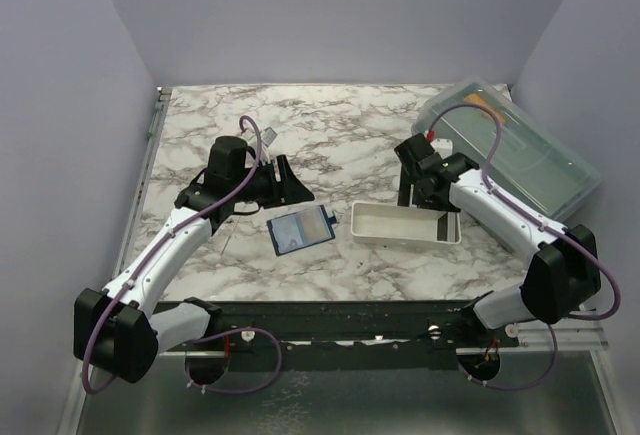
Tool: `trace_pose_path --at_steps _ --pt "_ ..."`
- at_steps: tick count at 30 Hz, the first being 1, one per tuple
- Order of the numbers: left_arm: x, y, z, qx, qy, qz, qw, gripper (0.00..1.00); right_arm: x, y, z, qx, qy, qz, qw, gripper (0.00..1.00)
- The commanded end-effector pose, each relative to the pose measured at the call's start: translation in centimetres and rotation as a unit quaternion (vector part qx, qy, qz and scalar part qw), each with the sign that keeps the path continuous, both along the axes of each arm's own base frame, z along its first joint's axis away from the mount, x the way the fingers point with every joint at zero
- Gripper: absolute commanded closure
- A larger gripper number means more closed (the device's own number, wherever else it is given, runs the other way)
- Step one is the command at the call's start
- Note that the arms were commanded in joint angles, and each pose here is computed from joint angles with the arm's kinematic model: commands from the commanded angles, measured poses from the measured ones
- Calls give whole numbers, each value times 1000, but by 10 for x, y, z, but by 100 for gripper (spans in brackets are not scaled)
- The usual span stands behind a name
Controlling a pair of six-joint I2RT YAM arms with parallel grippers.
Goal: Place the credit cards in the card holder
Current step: Move the storage box to the center of the board, then pick up the credit card from the storage box.
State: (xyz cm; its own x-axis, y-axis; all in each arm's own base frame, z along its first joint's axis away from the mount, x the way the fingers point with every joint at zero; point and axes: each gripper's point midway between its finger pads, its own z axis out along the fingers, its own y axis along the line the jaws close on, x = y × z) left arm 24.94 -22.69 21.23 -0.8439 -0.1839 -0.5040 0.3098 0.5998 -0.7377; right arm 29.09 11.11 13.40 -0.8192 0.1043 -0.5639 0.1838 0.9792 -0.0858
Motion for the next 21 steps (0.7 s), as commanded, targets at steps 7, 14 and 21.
trace_pose_path --at_steps 7,14,21 --pt "-4 -5 7 -12 -10 -33 999 41 -38 -84 -32 -156 85 -118 977 12" --pt "-8 -6 5 -14 -6 -36 999 41 -31 -84 -57 -148 111 -105 977 20" --pt "-10 -6 4 -16 -2 -39 999 41 -30 -86 -71 -148 130 -93 976 31"
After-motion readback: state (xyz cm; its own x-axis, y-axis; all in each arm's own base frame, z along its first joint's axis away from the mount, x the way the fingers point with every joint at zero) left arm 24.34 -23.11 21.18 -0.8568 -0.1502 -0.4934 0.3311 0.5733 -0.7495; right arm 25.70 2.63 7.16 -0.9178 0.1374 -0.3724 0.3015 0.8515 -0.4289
